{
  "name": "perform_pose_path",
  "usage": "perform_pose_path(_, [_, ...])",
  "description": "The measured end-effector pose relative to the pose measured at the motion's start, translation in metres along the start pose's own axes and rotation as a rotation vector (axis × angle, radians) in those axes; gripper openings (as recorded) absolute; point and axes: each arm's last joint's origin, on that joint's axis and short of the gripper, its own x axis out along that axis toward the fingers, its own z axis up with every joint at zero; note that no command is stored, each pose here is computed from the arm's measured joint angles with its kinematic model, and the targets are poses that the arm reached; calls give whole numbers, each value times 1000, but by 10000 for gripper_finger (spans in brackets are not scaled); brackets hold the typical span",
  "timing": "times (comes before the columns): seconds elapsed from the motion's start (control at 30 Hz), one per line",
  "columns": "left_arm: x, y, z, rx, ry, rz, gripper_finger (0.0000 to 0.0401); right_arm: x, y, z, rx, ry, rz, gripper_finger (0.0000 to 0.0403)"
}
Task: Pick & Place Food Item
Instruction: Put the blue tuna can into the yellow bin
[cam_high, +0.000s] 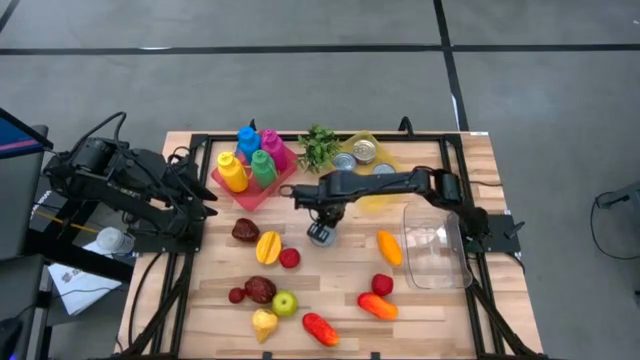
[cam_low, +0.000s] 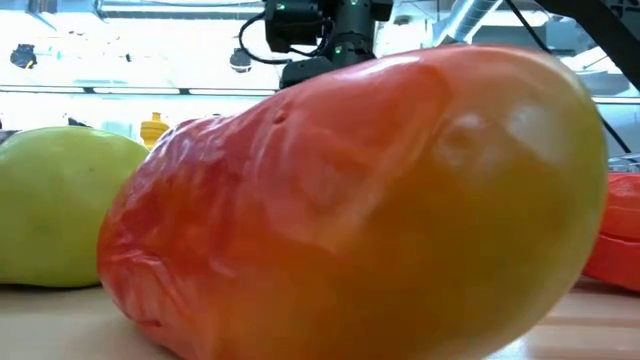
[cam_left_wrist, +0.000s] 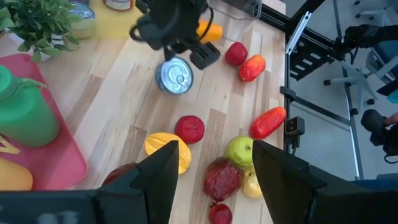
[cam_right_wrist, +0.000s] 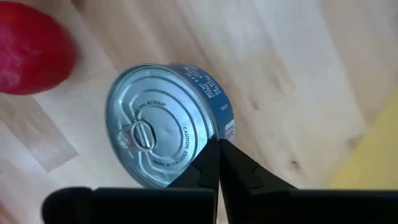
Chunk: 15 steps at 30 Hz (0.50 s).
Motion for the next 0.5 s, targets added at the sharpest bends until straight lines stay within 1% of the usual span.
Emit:
perform_pose_path(0.1, [0,0,0,0,0,0,195,-8,-11,2,3,-6,-15,0])
perform_pose_path(0.23, [0,0,0,0,0,0,195,-27,-32,3,13,-18,-35,0])
perform_pose_path(0.37, [0,0,0,0,0,0,195,-46,-60,6,33,-37,-65,0])
perform_pose_path(0.5, [0,0,0,0,0,0,195,-67,-94,6,58,-49,-73,0])
